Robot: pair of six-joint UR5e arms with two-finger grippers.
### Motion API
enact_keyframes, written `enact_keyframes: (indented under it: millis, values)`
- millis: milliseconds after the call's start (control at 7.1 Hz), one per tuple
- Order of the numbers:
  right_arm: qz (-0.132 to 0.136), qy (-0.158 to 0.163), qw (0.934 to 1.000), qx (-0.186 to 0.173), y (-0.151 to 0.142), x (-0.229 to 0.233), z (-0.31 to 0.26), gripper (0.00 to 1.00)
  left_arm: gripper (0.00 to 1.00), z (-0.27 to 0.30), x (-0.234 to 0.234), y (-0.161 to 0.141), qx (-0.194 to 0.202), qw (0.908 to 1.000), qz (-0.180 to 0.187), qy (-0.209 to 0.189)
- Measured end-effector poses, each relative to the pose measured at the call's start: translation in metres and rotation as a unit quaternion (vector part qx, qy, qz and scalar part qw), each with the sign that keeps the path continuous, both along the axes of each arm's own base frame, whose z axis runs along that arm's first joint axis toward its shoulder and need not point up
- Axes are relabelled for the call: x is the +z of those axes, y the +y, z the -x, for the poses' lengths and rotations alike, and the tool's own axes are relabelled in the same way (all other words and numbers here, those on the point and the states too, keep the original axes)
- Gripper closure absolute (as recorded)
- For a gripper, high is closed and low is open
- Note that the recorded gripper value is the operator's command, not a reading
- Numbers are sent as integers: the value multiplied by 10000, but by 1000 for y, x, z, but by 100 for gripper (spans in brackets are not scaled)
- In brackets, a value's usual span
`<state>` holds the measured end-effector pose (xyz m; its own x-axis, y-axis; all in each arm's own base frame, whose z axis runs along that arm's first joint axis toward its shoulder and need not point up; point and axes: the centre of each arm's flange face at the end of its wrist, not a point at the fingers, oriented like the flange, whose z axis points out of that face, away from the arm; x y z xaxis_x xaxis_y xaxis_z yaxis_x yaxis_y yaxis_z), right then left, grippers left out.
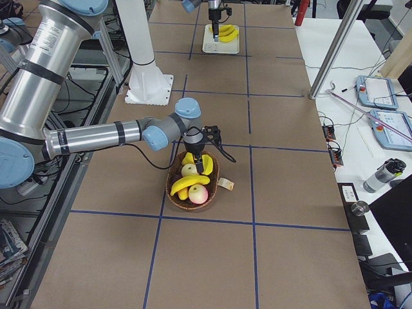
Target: Transfer all bananas from basket to plate
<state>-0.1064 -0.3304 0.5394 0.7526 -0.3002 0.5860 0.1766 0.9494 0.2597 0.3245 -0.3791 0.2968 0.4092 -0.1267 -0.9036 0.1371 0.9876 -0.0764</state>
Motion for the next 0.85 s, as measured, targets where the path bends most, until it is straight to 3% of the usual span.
enact_keyframes:
  millis: [282, 845]
  values:
    - [-16, 326, 9985, -450, 10, 32, 14, 1, 0, -3, -4, 1, 24, 10000, -22, 26]
    - [-20, 612, 9917, -1129, 34, 49, 52, 6, 0, -6, -3, 1, 48, 10000, -13, 15]
